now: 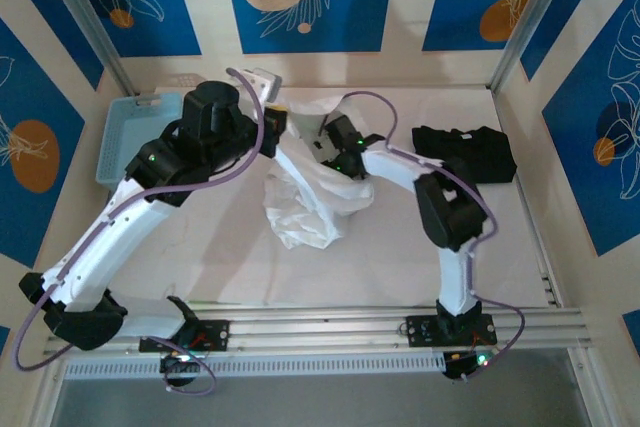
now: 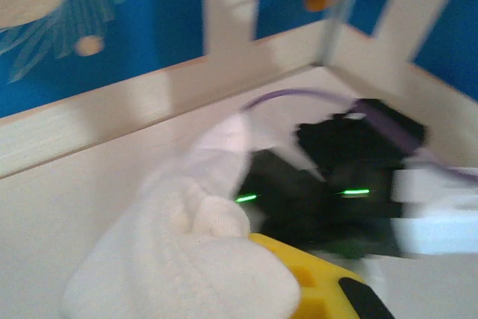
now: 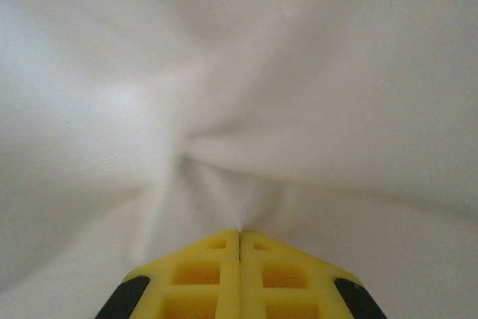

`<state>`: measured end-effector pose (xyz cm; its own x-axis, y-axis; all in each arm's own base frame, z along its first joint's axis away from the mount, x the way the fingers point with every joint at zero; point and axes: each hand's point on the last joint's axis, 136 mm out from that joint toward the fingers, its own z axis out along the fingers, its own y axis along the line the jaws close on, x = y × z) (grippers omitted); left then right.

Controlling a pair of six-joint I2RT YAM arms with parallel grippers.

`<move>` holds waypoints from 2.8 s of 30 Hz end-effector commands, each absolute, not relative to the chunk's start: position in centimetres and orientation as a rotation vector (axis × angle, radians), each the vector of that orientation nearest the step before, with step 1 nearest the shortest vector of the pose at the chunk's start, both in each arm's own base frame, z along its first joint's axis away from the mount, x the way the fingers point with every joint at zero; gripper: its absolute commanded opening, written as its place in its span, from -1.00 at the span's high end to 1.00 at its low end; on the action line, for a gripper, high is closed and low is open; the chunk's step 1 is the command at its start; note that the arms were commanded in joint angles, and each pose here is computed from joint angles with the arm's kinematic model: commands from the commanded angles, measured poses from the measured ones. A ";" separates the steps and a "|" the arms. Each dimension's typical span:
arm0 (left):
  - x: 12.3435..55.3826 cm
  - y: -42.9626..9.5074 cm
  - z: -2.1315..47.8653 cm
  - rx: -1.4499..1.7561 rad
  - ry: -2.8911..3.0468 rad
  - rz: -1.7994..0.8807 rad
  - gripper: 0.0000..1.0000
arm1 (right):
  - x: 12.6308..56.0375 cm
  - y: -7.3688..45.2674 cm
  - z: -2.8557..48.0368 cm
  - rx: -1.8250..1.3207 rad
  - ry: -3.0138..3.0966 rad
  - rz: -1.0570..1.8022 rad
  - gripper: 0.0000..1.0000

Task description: Fold the inside-out t-shirt

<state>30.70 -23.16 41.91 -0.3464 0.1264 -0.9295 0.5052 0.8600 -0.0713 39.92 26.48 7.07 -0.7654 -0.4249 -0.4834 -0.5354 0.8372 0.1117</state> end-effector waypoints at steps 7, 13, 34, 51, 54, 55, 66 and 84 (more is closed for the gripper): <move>33.0 -18.2 34.7 0.284 1.994 -0.338 1.00 | 35.0 29.8 21.3 -0.685 2.159 0.967 1.00; 33.2 -21.4 32.0 0.359 2.006 -0.502 1.00 | 34.0 32.4 24.2 -0.707 2.056 1.145 1.00; 35.5 -18.8 23.6 0.230 2.152 -0.362 1.00 | 36.3 30.1 35.3 -0.531 1.760 1.290 1.00; 34.2 -9.2 12.5 -0.307 2.340 -0.238 0.98 | 33.3 26.3 40.9 -0.635 1.641 1.279 1.00; 33.3 -9.0 12.2 -0.291 2.356 -0.237 0.69 | 32.6 25.7 38.4 -0.672 1.705 1.261 1.00; 33.1 -9.1 12.2 -0.276 2.368 -0.245 0.53 | 32.4 25.5 37.7 -0.685 1.718 1.255 1.00; 32.2 -15.2 19.0 0.031 2.181 -0.637 -0.66 | 31.8 25.2 34.9 -0.763 1.777 1.242 1.00; 37.9 -28.5 17.4 0.608 2.234 -0.919 -0.67 | 31.7 25.6 35.2 -0.813 1.754 1.279 1.00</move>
<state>38.33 -26.31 17.23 -0.7014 0.1091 -0.7043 0.5329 0.7365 -0.4167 31.94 25.39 33.76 -0.5164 -0.0370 -0.8556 -0.8168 0.3216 0.4790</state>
